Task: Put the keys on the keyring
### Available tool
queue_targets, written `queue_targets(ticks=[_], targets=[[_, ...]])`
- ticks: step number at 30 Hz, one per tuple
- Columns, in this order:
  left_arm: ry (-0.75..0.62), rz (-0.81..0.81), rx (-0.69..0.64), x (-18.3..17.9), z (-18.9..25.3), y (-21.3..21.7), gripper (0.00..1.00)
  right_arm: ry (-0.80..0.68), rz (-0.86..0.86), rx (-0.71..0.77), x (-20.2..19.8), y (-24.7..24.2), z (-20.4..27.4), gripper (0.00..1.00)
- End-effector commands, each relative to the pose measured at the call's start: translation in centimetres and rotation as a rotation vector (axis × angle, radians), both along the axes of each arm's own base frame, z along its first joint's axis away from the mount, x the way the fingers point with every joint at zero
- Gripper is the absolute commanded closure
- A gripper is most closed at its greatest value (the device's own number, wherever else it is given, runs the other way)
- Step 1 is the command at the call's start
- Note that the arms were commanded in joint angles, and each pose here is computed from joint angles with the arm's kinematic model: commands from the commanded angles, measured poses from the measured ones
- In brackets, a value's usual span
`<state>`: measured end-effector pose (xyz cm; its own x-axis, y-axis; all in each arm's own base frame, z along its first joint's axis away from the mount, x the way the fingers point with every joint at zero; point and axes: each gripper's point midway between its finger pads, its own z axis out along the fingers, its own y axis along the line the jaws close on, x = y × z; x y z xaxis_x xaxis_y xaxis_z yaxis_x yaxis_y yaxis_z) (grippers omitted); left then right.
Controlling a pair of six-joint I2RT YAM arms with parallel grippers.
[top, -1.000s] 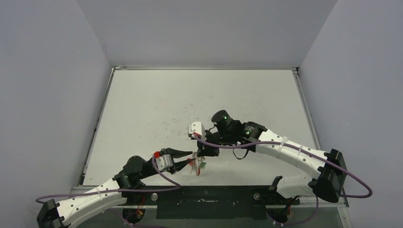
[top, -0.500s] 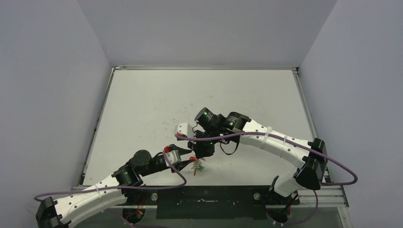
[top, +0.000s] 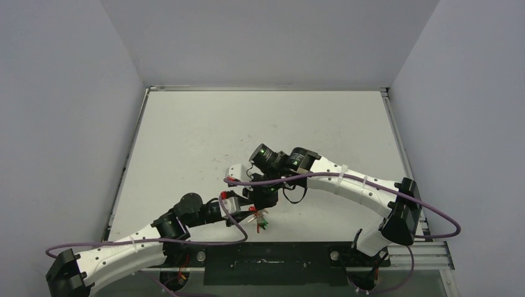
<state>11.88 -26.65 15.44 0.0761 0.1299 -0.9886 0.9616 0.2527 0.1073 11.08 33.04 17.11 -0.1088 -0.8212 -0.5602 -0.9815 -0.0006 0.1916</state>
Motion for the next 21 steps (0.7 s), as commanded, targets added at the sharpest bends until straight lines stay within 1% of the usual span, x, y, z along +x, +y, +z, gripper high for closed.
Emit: queue_targets(ticks=[1, 3, 8, 10, 13, 17, 21], targets=[[-0.085, -0.047, -0.136, -0.55, 5.06, -0.74, 0.69, -0.046, -0.007, 0.048, 0.65, 1.11, 1.54, 1.00], [-0.088, -0.050, -0.142, -0.72, 5.14, -0.56, 0.70, -0.048, -0.008, 0.048, 0.68, 1.07, 1.56, 1.00], [-0.087, -0.048, -0.150, -0.90, 5.18, -0.27, 0.78, -0.045, -0.010, 0.058, 0.62, 1.21, 1.72, 1.00], [-0.083, -0.047, -0.145, -0.88, 5.02, -0.30, 0.79, -0.045, -0.005, 0.062, 0.48, 1.32, 1.84, 1.00], [-0.085, -0.042, -0.133, -0.65, 4.88, -0.38, 0.78, -0.046, -0.003, 0.066, 0.39, 1.41, 1.97, 1.00], [-0.080, -0.039, -0.106, -0.45, 4.55, -0.52, 0.71, -0.045, -0.001, 0.069, 0.18, 1.46, 2.11, 1.00], [-0.077, -0.038, -0.102, -0.37, 4.41, -0.61, 0.71, -0.046, 0.004, 0.072, -0.08, 1.58, 2.18, 1.00]])
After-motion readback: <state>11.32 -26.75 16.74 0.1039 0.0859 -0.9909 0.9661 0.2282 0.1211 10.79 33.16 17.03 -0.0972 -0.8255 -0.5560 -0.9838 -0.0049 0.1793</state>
